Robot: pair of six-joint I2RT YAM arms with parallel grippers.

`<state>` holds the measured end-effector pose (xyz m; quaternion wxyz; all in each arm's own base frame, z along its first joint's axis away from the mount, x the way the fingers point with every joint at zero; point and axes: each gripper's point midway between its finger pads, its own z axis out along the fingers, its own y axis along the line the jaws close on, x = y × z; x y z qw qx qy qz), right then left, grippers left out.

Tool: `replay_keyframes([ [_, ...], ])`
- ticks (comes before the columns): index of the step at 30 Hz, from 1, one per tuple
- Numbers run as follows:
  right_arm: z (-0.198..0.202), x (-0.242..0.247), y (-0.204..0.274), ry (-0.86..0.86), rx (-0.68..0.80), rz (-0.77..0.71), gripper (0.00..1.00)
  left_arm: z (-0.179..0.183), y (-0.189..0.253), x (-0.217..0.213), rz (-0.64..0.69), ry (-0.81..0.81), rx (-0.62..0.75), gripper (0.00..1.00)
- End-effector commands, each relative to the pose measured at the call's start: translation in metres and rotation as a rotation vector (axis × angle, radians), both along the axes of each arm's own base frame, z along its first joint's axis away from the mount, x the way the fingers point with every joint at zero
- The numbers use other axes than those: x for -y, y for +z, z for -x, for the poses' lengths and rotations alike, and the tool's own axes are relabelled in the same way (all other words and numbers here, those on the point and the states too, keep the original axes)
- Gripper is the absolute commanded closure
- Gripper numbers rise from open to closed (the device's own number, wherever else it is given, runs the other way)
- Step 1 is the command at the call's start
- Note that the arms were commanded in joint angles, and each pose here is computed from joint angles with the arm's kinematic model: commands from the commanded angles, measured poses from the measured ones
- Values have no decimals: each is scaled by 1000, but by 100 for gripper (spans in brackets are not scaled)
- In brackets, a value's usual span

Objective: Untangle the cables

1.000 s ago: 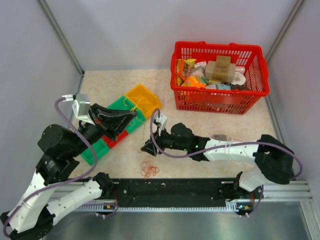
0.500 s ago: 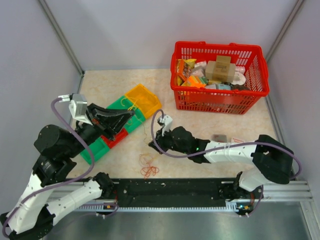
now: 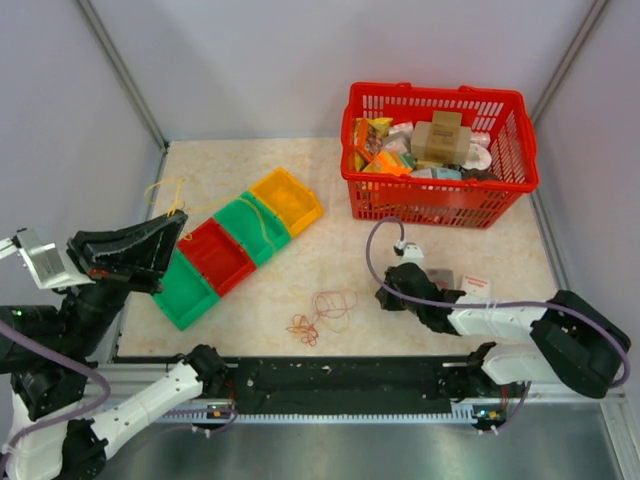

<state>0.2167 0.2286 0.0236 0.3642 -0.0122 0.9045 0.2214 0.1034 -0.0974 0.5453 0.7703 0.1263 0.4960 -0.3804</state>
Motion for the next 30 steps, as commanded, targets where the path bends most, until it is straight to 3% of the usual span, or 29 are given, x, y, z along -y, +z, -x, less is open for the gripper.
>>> replay_keyframes([
  [1, -9, 24, 15, -108, 43, -3, 100, -14, -3, -6, 18, 79, 4, 100],
  [6, -5, 30, 28, -88, 75, -1, 100, -33, -21, 15, -44, 65, -62, 100],
  [13, 2, 48, 47, -98, 119, 20, 100, -99, -124, 74, -308, 90, -365, 100],
  [20, 1, 81, 75, -217, 163, 39, 100, -122, -186, 86, -313, 130, -481, 100],
  [30, 2, 90, 86, -222, 199, 41, 98, -133, -268, 92, -402, 167, -635, 100],
])
